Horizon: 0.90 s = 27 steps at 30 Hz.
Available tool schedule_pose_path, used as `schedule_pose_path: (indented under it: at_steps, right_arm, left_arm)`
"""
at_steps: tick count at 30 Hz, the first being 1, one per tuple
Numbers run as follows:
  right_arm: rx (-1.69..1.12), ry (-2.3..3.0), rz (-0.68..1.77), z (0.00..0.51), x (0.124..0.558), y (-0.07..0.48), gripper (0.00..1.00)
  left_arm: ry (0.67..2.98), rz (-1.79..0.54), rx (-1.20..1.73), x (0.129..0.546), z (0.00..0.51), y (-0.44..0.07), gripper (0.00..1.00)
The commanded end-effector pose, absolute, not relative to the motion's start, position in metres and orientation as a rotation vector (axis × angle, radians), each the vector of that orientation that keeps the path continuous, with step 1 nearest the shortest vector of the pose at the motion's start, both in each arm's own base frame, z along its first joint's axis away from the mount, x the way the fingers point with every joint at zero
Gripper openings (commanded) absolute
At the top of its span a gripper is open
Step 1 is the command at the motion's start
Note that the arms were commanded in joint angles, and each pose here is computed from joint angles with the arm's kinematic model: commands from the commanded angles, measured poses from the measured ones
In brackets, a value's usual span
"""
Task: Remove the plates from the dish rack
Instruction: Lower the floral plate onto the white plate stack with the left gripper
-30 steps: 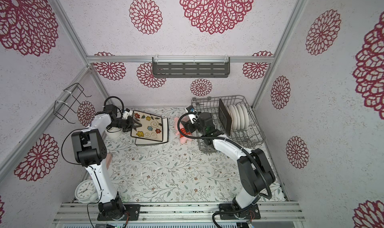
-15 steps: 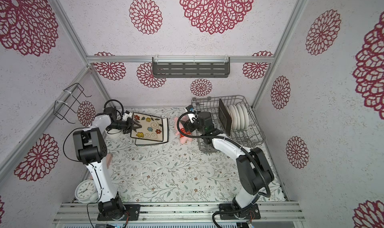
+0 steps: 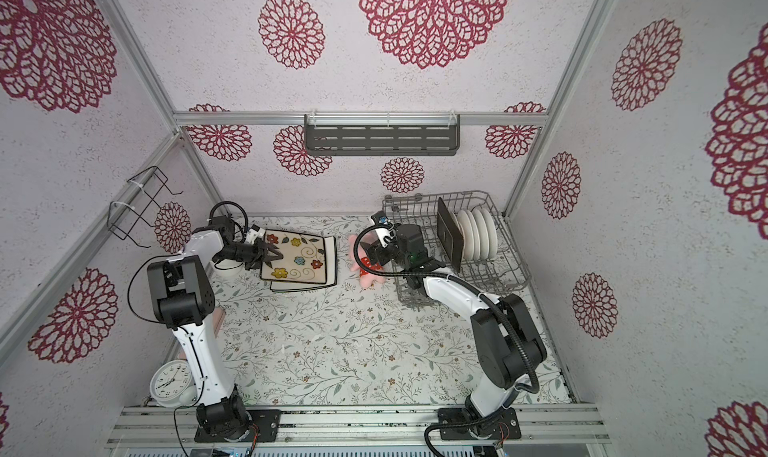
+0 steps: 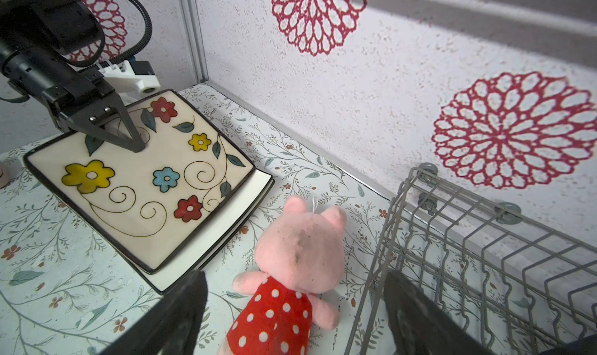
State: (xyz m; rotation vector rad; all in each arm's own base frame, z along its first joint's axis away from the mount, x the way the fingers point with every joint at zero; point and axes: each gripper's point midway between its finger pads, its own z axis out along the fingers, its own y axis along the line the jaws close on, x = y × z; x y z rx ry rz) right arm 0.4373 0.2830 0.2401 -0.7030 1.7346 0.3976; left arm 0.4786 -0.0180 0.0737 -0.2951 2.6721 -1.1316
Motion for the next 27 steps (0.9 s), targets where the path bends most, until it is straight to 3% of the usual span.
schedule_pose_path:
  at_steps: [1, 13, 27]
  right_arm:
    - [-0.701, 1.676, 0.403, 0.262, 0.44, 0.283, 0.89]
    - [-0.701, 1.674, 0.404, 0.263, 0.441, 0.283, 0.9]
    - [-0.701, 1.69, 0.403, 0.259, 0.439, 0.282, 0.9]
  left_arm:
    - [2.765, -1.0, -0.27, 0.473, 0.05, -0.01, 0.24]
    - [2.815, -0.915, -0.295, 0.47, 0.039, -0.001, 0.38]
    - [2.843, -0.785, -0.289, 0.473, 0.04, 0.006, 0.46]
